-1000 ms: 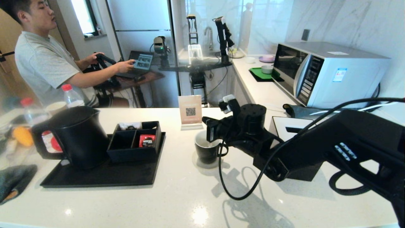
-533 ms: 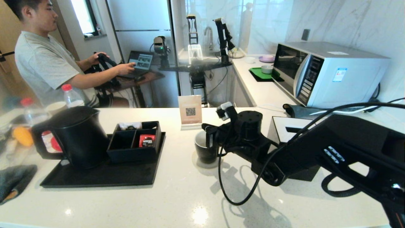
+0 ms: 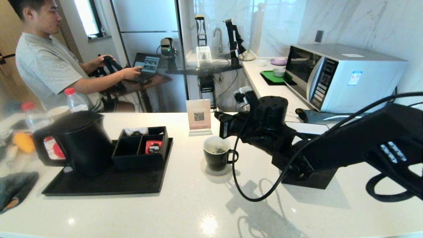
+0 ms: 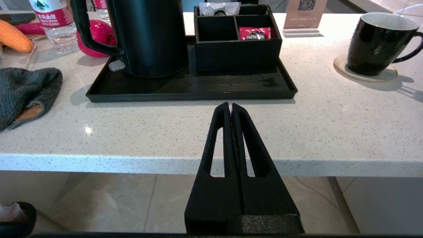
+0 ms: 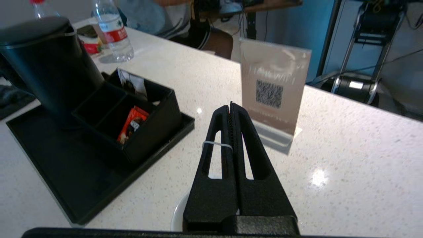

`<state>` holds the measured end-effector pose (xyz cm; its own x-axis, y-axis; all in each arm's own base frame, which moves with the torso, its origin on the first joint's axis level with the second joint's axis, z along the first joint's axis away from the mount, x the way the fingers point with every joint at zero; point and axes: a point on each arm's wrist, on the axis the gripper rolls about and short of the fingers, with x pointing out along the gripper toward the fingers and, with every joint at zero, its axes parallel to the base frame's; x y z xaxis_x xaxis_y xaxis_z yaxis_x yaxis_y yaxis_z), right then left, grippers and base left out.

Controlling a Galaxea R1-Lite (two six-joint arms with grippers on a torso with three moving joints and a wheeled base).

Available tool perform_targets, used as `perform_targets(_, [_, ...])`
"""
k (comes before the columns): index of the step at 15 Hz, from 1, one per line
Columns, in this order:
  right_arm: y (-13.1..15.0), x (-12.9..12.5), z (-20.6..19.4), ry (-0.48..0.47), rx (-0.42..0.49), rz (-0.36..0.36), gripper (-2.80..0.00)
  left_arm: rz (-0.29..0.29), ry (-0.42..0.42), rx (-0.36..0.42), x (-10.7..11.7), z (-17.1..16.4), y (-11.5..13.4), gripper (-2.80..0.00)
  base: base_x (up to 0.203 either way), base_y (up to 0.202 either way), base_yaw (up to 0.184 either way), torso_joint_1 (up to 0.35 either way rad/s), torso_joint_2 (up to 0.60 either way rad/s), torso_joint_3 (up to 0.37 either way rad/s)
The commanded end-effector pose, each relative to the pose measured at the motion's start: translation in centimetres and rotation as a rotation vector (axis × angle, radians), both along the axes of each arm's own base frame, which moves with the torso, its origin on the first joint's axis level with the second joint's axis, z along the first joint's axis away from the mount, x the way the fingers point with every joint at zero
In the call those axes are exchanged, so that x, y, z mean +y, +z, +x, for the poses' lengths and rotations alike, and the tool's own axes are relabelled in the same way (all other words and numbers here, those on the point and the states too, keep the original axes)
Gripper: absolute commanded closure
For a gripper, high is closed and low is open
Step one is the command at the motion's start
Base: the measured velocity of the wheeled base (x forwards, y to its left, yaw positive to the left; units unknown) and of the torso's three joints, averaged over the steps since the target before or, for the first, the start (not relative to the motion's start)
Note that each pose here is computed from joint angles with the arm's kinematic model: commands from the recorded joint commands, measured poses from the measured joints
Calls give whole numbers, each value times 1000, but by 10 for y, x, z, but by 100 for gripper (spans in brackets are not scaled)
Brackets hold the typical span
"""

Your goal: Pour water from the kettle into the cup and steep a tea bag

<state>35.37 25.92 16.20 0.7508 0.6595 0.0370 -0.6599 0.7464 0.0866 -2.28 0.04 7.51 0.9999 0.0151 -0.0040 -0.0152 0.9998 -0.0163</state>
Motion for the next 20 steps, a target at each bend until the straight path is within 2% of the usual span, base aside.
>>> perform_targets(1, [19,-7,-5,-7,-36,26,0,-1,0,0,0,0,0,0,0,0,0,0,0,0])
perform_targets(3, [20,-10,-4,-35,-36,28,0,0,0,-1,0,0,0,0,0,0,0,0,0,0])
perform_targets(5, [17,-10,-3,-139,-17,25,0,0,0,-1,0,0,0,0,0,0,0,0,0,0])
perform_targets(9, [14,-9,-3,-187,8,43,0,0,0,1,0,0,0,0,0,0,0,0,0,0])
perform_targets(16, [37,-15,-9,-198,-28,77,0,-2,0,-1,0,0,0,0,0,0,0,0,0,0])
perform_targets(20, [36,-16,-11,-198,-15,74,0,0,0,-1,0,0,0,0,0,0,0,0,0,0])
